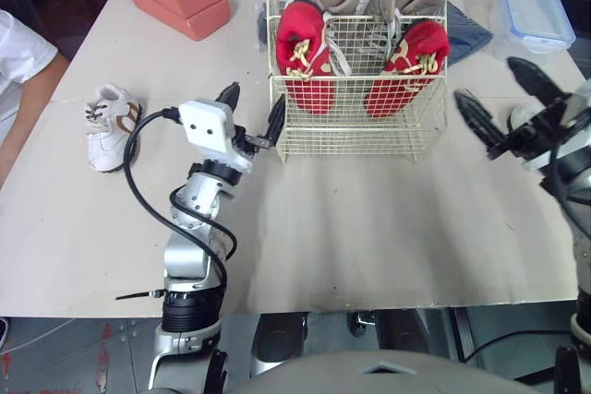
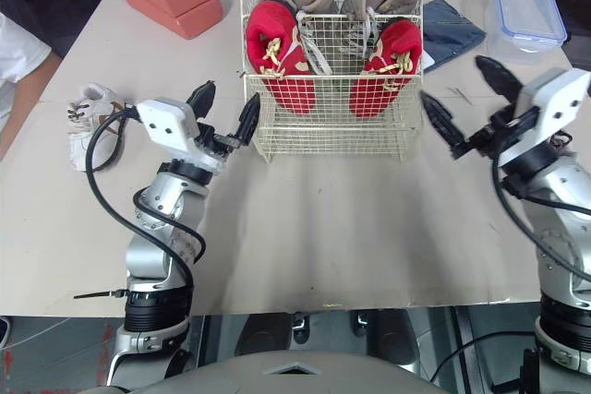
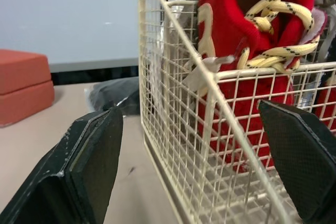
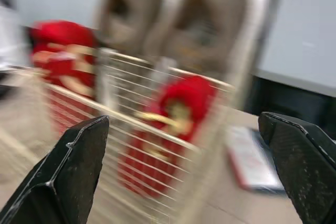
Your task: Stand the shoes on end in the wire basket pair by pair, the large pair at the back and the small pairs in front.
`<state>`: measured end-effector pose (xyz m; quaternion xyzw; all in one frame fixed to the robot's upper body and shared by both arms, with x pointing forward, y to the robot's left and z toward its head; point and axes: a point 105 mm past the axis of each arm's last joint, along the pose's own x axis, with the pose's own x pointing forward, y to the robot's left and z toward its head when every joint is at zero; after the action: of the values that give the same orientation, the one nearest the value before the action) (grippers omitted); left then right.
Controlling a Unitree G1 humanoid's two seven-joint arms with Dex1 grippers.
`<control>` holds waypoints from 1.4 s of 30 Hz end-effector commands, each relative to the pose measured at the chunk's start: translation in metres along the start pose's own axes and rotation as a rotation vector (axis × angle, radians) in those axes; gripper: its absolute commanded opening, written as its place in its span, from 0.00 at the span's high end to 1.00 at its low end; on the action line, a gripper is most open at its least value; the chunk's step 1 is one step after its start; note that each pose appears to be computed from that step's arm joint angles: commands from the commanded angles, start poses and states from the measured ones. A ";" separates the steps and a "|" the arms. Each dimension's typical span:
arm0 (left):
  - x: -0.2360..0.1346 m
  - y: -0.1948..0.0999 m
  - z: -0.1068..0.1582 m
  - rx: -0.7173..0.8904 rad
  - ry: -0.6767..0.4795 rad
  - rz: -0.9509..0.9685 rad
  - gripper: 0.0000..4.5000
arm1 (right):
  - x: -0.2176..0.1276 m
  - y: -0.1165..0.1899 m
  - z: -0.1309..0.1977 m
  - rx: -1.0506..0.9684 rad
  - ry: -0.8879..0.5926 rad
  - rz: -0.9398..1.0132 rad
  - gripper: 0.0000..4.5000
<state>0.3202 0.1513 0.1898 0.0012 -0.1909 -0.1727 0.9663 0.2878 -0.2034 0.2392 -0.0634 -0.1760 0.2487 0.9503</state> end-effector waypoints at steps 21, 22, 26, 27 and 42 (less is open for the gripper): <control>-0.011 -0.057 0.091 -0.045 0.086 -0.853 0.02 | -0.110 -0.123 -0.057 -0.041 0.399 -0.365 0.00; -0.013 -0.058 0.093 -0.044 0.104 -0.876 0.02 | -0.114 -0.124 -0.058 -0.049 0.420 -0.356 0.00; -0.020 -0.063 0.097 -0.035 0.178 -0.968 0.02 | -0.126 -0.133 -0.060 -0.061 0.497 -0.326 0.00; -0.021 -0.064 0.098 -0.034 0.186 -0.979 0.02 | -0.127 -0.135 -0.059 -0.059 0.500 -0.329 0.00; -0.026 -0.074 0.098 -0.066 0.258 -1.064 0.02 | -0.138 -0.141 -0.088 0.145 0.536 -0.351 0.00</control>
<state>0.2446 0.1003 0.2605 0.0748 -0.0276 -0.6284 0.7738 0.2708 -0.3961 0.1400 -0.0269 0.1001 0.0644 0.9925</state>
